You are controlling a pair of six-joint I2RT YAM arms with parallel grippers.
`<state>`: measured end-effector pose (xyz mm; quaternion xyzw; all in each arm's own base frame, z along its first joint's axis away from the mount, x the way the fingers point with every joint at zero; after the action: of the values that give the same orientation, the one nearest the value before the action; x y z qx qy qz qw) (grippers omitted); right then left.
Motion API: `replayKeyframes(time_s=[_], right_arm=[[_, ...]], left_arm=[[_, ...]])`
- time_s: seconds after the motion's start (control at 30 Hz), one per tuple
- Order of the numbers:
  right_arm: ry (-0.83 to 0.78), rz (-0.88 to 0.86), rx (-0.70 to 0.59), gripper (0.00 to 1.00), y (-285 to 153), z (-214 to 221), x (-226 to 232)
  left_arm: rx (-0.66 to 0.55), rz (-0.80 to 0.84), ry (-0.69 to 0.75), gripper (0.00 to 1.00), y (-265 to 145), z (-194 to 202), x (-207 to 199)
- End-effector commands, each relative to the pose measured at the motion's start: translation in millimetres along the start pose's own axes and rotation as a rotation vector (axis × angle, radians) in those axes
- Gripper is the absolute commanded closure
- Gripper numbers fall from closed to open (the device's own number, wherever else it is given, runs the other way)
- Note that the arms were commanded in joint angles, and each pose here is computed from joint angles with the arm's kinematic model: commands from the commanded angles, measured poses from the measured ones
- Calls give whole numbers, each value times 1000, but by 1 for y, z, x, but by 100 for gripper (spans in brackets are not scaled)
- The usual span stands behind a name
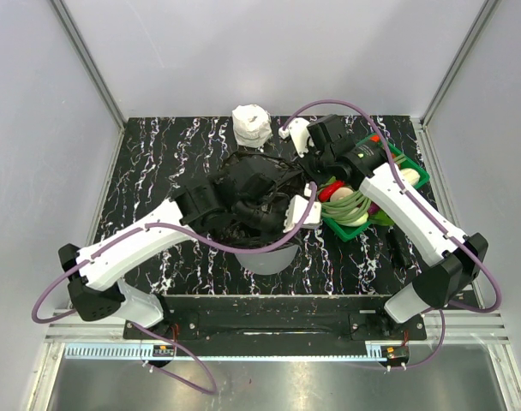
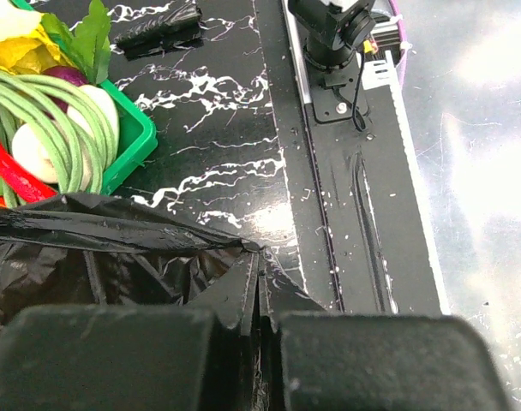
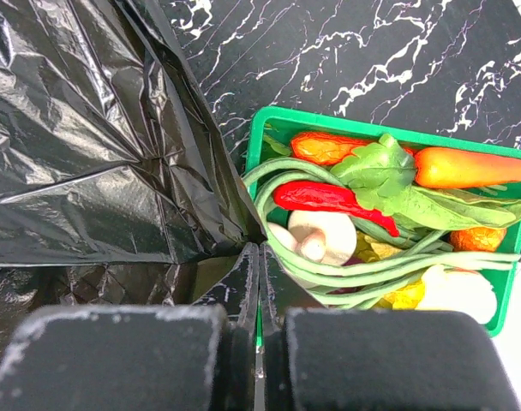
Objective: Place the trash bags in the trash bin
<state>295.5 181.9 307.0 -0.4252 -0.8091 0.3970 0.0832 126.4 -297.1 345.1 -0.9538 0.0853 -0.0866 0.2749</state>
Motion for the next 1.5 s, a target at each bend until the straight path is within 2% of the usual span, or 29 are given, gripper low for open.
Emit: replayKeyframes(time_s=[0.0, 0.37, 0.63, 1.03, 1.1, 1.2, 1.3, 1.33, 1.4, 1.47], right_arm=[[0, 42, -68, 100, -14, -8, -10], [2, 39, -60, 100, -6, -7, -14], [3, 13, -51, 100, 2, -2, -11], [-5, -34, -43, 100, 9, 1, -7], [-7, -35, -48, 100, 8, 0, -8], [-9, -36, -54, 100, 7, -1, -9], [-13, -32, -50, 100, 7, -1, -10], [-19, -37, -42, 100, 7, 0, -9], [-22, -42, -40, 100, 7, 0, -9], [-25, -54, -37, 100, 7, 0, -7]], left_arm=[[-18, -27, 10, 100, 9, -11, 1], [78, -42, 0, 98, 39, -2, -10], [171, -66, 23, 99, 62, 24, -22], [266, -149, 78, 96, 61, 66, -28], [263, -165, 99, 91, 56, 67, -28], [255, -175, 116, 77, 49, 64, -28], [241, -165, 139, 66, 41, 57, -30], [213, -129, 157, 41, 32, 50, -36], [185, -72, 183, 24, 24, 43, -43], [161, -34, 198, 15, 16, 37, -49]])
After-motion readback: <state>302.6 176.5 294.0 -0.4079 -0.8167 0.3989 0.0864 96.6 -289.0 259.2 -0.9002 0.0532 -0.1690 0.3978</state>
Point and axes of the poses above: each gripper's point midway between its finger pads, its own y axis out along the fingers, its own x axis along the line the jaws close on, z = x × y, the point moved 7 cm from there along -y, back along the fingers, and after that the axes turned 5 degrees about y, right-handed, at the moved point
